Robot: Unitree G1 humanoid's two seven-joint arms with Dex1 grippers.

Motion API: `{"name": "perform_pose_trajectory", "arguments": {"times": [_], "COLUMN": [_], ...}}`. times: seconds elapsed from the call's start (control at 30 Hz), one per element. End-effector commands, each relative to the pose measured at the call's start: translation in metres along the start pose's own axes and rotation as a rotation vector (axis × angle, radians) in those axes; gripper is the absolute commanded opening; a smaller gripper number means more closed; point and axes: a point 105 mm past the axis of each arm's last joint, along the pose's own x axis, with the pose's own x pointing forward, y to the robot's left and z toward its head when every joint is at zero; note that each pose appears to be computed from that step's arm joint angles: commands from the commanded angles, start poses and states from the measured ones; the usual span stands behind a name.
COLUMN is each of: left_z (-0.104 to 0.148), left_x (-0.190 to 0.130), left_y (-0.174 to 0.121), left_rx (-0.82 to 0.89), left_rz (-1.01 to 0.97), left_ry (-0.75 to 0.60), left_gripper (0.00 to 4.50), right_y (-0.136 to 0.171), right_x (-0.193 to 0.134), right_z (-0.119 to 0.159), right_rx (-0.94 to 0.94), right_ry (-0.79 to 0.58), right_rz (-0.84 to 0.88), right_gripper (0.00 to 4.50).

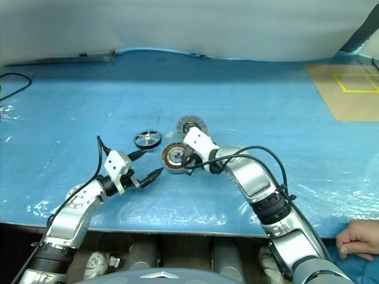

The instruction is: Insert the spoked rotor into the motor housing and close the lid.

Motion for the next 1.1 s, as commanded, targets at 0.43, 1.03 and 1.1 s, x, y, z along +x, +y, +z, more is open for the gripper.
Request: {"name": "perform_pose_trajectory", "arguments": {"times": [0.43,1.03,1.1], "left_z": [0.004,-0.003,-0.004], "left_x": [-0.001,-0.003,-0.003], "left_y": [0.002,0.002,0.001], "left_rx": [0.021,0.021,0.020], "left_rz": [0.000,-0.017,-0.017], "left_ry": [-0.026,-0.019,-0.018], "left_gripper": [4.50,4.50,4.50], "right_y": [0.004,-0.002,0.001], "right_x": [0.006,0.014,0.012], "right_z": [0.018,0.007,0.001], "right_rx": [-0.010,0.024,0.020], "right_ry": [-0.070,-0.044,-0.029], "right_rz": [0.002,-0.022,-0.006], "right_gripper": [0.03,0.03,0.03]}}
